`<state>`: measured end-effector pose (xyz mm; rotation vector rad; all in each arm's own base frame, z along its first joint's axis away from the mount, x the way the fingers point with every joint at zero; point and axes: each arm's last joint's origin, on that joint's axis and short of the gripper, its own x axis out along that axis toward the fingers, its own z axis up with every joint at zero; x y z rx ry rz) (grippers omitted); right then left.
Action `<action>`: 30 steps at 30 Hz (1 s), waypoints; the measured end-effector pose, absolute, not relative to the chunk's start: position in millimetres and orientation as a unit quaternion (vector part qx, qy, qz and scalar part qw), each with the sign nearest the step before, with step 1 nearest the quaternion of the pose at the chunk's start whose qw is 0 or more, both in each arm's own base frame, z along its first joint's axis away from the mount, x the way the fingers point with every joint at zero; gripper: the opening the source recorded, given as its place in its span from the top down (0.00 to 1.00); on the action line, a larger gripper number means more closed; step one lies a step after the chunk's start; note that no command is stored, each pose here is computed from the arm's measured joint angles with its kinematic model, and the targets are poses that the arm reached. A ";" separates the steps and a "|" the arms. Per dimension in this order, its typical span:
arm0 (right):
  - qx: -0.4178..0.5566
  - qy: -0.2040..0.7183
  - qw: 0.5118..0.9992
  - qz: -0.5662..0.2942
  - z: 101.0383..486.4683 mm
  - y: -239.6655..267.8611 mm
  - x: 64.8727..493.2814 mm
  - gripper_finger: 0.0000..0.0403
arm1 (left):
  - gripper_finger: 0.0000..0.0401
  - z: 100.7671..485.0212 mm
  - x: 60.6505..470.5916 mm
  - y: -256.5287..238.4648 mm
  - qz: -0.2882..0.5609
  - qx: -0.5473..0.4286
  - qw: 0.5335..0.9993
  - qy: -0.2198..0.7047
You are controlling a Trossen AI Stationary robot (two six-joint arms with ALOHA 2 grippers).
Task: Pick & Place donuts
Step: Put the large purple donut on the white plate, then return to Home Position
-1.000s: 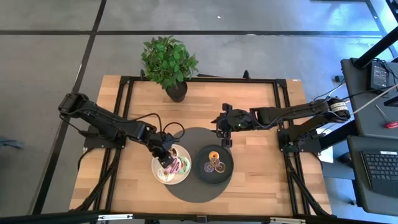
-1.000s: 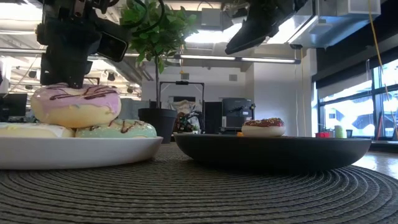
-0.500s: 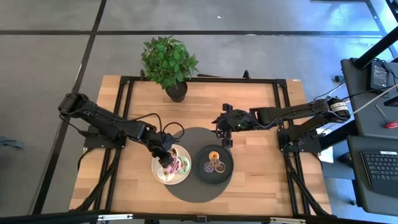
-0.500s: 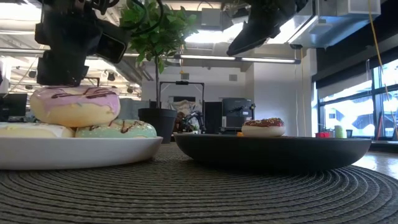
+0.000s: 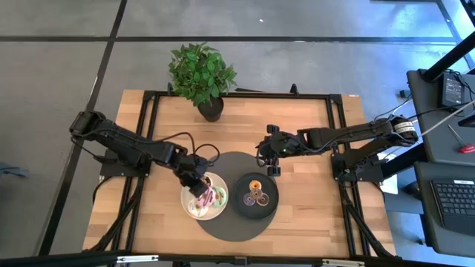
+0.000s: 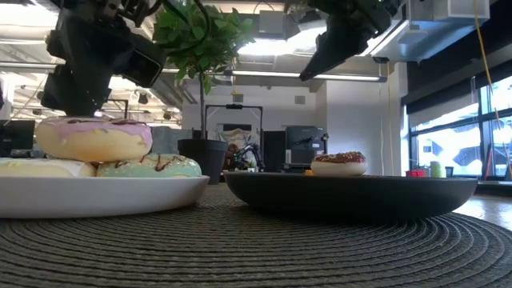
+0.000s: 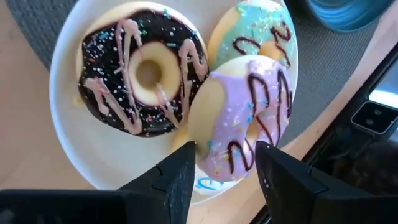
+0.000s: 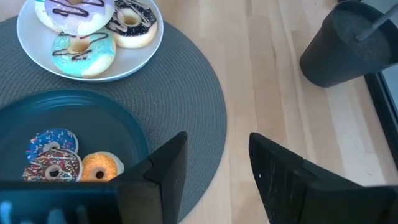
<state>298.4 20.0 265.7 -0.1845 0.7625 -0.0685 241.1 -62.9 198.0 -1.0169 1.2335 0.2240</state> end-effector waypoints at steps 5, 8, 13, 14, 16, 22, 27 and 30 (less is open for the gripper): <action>-0.090 0.373 0.923 -0.033 265.4 20.0 298.1 0.57 | 0.59 198.4 241.8 -59.1 0.087 -0.470 0.677 0.559; -0.092 0.375 0.922 -0.033 265.2 20.0 297.9 0.57 | 0.59 199.8 241.0 -56.2 0.089 -0.475 0.674 0.559; -0.114 0.380 0.918 -0.023 265.4 19.9 296.2 0.57 | 0.60 207.8 233.5 -49.9 0.092 -0.471 0.679 0.556; -0.118 0.383 0.916 -0.022 265.4 19.7 295.5 0.57 | 0.60 209.8 231.8 -48.7 0.093 -0.471 0.680 0.554; -0.125 0.395 0.910 -0.018 264.9 19.5 292.3 0.57 | 0.60 213.4 228.3 -46.3 0.095 -0.472 0.681 0.552; -0.065 0.419 0.905 0.020 263.6 21.7 278.5 0.57 | 0.60 221.3 224.5 -39.9 0.068 -0.407 0.740 0.531; -0.009 0.381 0.924 0.024 255.1 20.6 245.8 0.57 | 0.61 222.8 230.4 -38.5 0.097 -0.269 0.831 0.477; 0.024 0.348 0.937 -0.016 249.1 16.9 217.1 0.57 | 0.61 233.1 237.9 -34.5 0.048 -0.241 0.870 0.428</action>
